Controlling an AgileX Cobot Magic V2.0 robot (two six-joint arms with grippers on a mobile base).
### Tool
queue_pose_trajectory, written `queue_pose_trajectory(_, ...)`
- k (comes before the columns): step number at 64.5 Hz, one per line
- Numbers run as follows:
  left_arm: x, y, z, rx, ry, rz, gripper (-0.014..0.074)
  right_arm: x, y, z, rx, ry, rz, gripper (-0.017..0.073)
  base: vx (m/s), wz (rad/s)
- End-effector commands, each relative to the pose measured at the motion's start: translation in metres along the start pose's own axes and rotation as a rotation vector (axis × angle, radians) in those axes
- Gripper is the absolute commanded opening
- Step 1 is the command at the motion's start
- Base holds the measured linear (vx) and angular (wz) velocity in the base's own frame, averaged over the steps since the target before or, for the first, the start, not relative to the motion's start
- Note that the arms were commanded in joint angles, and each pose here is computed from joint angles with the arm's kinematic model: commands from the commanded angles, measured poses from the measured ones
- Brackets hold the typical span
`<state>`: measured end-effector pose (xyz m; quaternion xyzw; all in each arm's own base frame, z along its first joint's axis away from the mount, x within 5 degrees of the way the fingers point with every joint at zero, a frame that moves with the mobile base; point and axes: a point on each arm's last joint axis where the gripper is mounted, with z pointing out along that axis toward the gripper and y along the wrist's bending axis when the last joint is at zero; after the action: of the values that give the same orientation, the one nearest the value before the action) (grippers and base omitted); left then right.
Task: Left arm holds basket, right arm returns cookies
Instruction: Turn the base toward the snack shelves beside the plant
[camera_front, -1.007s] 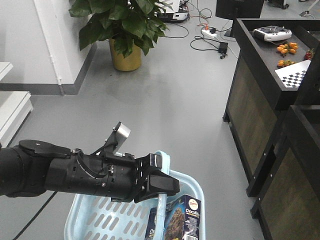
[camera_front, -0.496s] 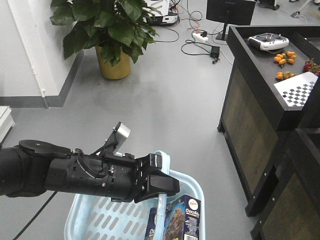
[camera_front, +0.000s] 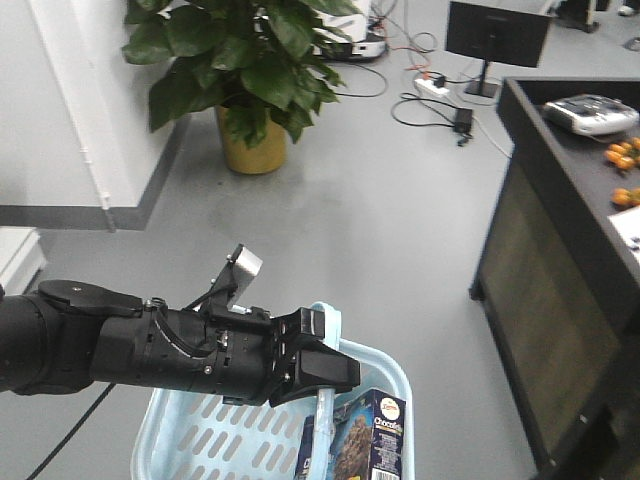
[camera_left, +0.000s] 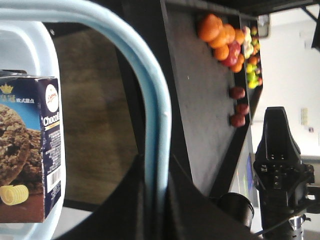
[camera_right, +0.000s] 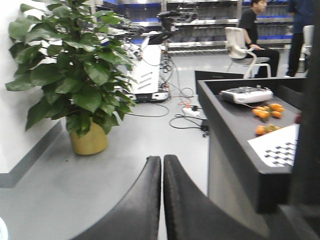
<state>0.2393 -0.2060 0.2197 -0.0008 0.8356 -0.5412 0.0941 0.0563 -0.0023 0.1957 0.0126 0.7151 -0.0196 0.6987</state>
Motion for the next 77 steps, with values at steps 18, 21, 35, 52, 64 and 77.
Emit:
queue_pose_trajectory(18,-0.0033,-0.0304,-0.0096,0.142,-0.035,-0.009,-0.0008,-0.0068,-0.0009,-0.0007,0.013,-0.084,-0.01,-0.0008,0.25,0.47)
queue_pose_trajectory(21,-0.0033,-0.0304,-0.0096,0.142,-0.035,-0.009,-0.0008,-0.0068,-0.0009,-0.0007,0.013,-0.084,-0.01,-0.0008,0.25,0.52)
queue_pose_trajectory(35,-0.0033,-0.0304,-0.0096,0.142,-0.035,-0.009,-0.0008,-0.0068,-0.0009,-0.0007,0.013,-0.084,-0.01,-0.0008,0.24,0.48)
queue_pose_trajectory(52,-0.0033,-0.0304,-0.0096,0.142,-0.035,-0.009,-0.0008,-0.0068,-0.0009,-0.0007,0.013,-0.084,-0.01,-0.0008,0.22,0.42)
queue_pose_trajectory(64,-0.0033,-0.0304,-0.0096,0.142,-0.035,-0.009,-0.0008,-0.0068,-0.0009,-0.0007,0.013,-0.084,-0.01,-0.0008,0.21,0.47)
queue_pose_trajectory(77,-0.0033,-0.0304,-0.0096,0.142,-0.035,-0.009,-0.0008,-0.0068,-0.0009,-0.0007,0.013,-0.084,-0.01,-0.0008,0.2,0.62)
